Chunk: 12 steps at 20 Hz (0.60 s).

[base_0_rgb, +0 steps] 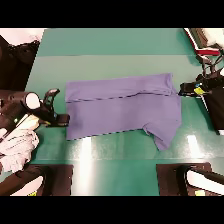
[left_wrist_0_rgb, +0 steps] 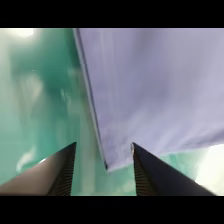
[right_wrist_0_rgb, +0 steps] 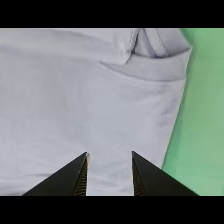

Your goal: Fold the shirts.

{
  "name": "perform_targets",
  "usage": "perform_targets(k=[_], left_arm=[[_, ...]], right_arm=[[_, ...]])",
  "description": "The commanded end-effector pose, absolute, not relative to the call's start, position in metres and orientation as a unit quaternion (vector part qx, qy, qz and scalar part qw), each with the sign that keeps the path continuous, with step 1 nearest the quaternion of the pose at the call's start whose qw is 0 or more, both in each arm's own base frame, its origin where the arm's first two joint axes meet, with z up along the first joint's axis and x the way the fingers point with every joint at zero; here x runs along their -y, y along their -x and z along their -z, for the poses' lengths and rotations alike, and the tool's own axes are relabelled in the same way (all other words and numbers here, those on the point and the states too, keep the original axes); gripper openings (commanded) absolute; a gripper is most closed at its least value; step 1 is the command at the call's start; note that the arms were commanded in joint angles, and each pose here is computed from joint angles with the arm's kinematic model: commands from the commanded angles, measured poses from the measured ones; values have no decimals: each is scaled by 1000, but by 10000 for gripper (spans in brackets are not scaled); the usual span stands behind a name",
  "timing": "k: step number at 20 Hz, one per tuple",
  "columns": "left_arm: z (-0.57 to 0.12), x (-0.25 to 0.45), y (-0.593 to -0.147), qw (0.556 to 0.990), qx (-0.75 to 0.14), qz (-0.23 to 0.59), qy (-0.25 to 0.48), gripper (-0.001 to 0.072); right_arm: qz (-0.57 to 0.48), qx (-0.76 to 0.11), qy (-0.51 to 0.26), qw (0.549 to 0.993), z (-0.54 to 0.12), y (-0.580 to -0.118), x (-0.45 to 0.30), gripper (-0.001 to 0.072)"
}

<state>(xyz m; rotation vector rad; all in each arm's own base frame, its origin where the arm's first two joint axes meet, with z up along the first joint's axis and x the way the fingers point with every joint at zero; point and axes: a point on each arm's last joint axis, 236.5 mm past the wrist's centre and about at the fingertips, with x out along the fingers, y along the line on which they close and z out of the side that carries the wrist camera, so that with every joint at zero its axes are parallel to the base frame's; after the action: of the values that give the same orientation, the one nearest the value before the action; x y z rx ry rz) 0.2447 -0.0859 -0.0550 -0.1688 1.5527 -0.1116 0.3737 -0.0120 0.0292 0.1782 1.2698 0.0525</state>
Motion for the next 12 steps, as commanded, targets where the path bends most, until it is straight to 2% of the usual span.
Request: perform_targets(k=[1, 4, 9, 11, 12], left_arm=[[79, 92, -211, 684, -720, 43, 113, 415], [86, 107, -208, 680, -717, 54, 146, 415], [89, 125, -206, 687, -712, 81, 120, 410], [89, 133, -205, 691, -709, 93, 109, 44], [89, 134, -206, 693, -706, 94, 109, 32]], right_arm=[[-24, -580, -81, 810, -37, -366, 10, 311], [-24, -574, -80, 814, -42, -366, 10, 311], [-26, -581, -80, 810, -42, -362, 9, 311], [-29, -599, -81, 796, -39, -352, 7, 312], [-31, -614, -82, 784, -37, -342, 7, 312]])
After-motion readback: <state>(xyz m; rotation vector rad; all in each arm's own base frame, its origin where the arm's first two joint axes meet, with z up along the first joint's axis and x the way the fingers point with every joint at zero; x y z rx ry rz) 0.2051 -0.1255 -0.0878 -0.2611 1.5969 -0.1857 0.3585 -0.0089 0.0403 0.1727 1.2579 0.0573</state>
